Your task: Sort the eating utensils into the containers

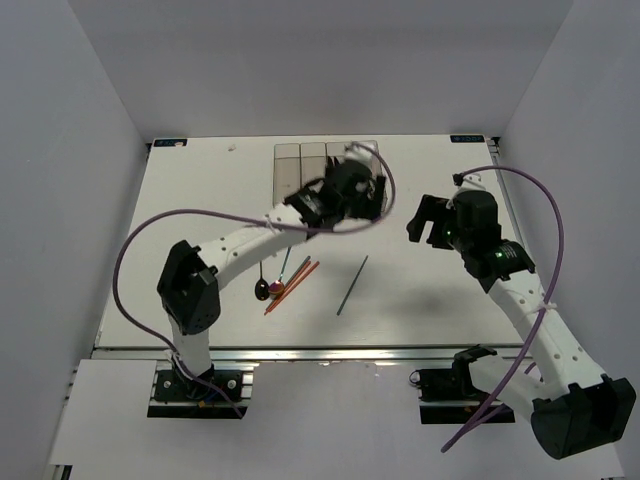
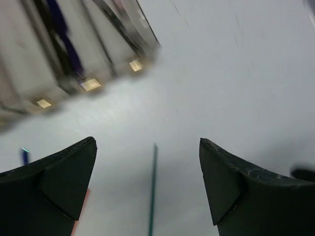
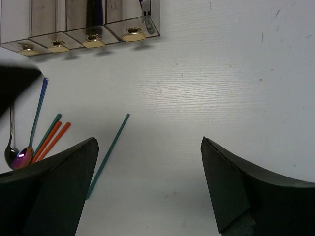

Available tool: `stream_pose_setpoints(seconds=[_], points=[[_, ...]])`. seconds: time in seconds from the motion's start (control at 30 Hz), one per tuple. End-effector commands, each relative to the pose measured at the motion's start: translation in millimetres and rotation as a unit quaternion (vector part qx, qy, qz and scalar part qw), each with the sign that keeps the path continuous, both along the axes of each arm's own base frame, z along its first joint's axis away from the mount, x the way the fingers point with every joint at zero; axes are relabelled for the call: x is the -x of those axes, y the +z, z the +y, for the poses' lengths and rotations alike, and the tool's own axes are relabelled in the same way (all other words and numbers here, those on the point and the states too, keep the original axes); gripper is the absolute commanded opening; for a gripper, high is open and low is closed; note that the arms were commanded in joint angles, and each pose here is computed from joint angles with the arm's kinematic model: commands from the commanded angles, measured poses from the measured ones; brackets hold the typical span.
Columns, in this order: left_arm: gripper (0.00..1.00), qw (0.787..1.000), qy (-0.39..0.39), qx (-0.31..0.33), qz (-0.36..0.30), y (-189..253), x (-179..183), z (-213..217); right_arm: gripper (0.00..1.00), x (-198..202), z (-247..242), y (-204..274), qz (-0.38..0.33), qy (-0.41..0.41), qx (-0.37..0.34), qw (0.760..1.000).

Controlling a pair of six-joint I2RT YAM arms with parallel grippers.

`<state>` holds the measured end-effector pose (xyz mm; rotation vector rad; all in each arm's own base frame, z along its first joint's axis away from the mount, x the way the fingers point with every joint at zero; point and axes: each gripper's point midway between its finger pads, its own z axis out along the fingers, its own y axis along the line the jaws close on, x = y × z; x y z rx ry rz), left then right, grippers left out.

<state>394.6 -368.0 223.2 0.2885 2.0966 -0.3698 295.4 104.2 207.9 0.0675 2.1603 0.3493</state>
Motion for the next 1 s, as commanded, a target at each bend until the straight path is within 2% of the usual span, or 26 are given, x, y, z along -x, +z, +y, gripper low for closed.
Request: stream_pose_setpoints(seconds=[0.0,0.17,0.33,0.43,0.47,0.53,0.7,0.83,0.97], points=[[0.93,0.986,-0.062,-0.093,0.120,-105.1,87.6,-5.2,0.89,5.5,-6.1,29.9,-0.036,-0.008,-0.006,0.999],[0.77,0.970,-0.086,-0.166,0.156,-150.0,127.9,-6.5,0.89,17.1,-8.7,32.4,-0.032,-0.006,-0.006,0.999],[0.74,0.960,-0.073,-0.209,0.170,-177.0,140.4,10.6,0.89,23.9,-11.4,31.8,-0.031,-0.005,-0.003,0.999],[0.71,0.959,-0.077,-0.210,0.176,-184.9,147.5,14.2,0.89,25.1,-12.4,32.0,-0.033,-0.004,0.001,0.999],[0.62,0.956,-0.079,-0.213,0.184,-191.8,151.8,17.9,0.89,24.9,-13.1,31.9,-0.034,-0.004,0.004,0.999],[0.52,0.951,-0.088,-0.211,0.207,-203.3,162.7,20.1,0.89,24.9,-13.7,32.3,-0.034,-0.005,0.005,0.999],[0.42,0.944,-0.097,-0.196,0.245,-218.2,182.7,22.8,0.89,22.6,-12.3,35.5,-0.037,-0.004,0.002,0.999],[0.29,0.938,-0.104,-0.194,0.266,-230.7,194.3,28.4,0.89,22.0,-9.8,37.9,-0.040,-0.001,-0.005,0.999],[0.00,0.927,-0.123,-0.182,0.304,-252.0,209.6,23.5,0.89,22.6,-9.2,39.4,-0.042,0.001,-0.007,0.999]])
